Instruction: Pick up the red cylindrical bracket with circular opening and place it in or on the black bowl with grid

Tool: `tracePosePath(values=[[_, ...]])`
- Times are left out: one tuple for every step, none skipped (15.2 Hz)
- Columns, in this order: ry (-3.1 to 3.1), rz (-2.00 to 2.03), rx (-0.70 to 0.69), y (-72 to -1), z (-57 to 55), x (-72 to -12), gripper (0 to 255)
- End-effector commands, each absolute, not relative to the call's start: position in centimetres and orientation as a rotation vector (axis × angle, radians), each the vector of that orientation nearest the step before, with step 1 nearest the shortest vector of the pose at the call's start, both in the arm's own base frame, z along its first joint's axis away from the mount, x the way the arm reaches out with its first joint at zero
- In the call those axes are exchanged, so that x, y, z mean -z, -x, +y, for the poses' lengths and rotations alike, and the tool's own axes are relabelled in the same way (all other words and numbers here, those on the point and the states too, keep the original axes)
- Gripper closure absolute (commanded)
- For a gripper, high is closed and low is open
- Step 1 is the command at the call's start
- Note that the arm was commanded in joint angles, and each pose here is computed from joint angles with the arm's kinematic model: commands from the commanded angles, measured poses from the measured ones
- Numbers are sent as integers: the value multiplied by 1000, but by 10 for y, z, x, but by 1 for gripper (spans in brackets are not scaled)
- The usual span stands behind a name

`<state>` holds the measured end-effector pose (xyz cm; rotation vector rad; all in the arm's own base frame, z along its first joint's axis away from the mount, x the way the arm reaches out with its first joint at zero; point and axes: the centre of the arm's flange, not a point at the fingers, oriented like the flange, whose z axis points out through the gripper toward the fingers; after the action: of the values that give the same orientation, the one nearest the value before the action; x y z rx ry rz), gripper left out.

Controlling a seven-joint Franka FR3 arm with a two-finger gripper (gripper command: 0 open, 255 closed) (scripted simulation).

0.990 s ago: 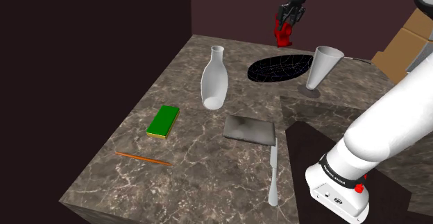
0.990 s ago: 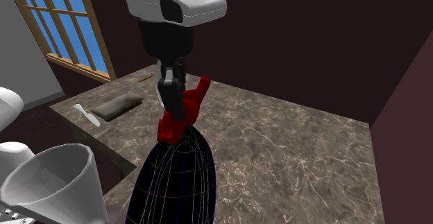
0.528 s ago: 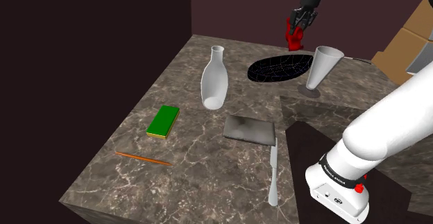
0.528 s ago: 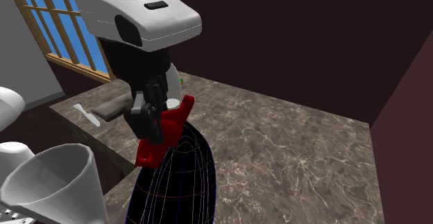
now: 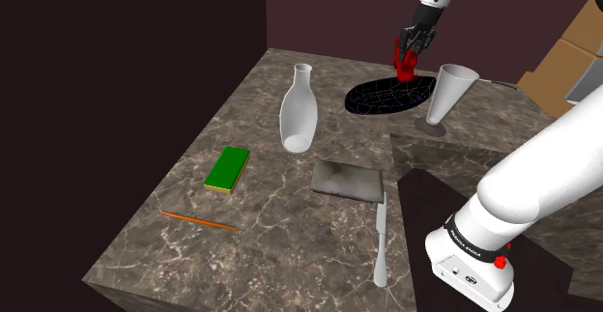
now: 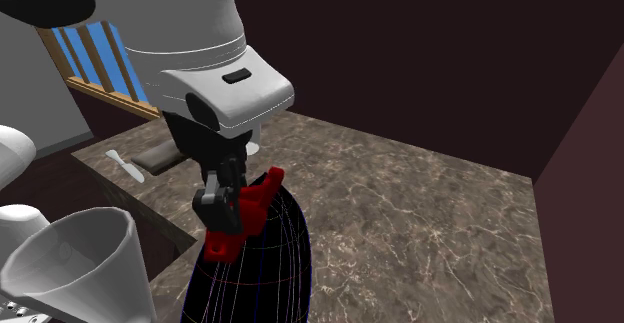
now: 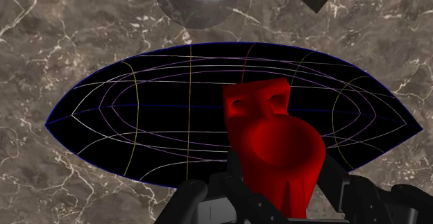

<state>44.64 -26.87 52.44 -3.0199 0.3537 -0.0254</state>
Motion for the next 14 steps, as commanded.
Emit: tracePosePath(values=[[3020,354,27,-446,-268,-514,255],[3020,354,27,-446,-268,-509,255],[3020,354,27,-446,-268,-503,255],[3020,354,27,-446,-268,-503,255],[3020,354,27,-446,-268,-503,255],[3020,354,27,-446,-268,-503,255],[3020,354,27,-446,-268,-503,255],[3020,354,27,-446,-268,-503,255],[3020,354,27,-446,-268,-503,255],[3020,354,27,-446,-268,-503,255],[3020,354,27,-446,-268,-503,255],[3020,354,27,-446,-268,-503,0],[3020,354,27,-446,-268,-503,0],[3020,354,27,-446,-268,-503,0]])
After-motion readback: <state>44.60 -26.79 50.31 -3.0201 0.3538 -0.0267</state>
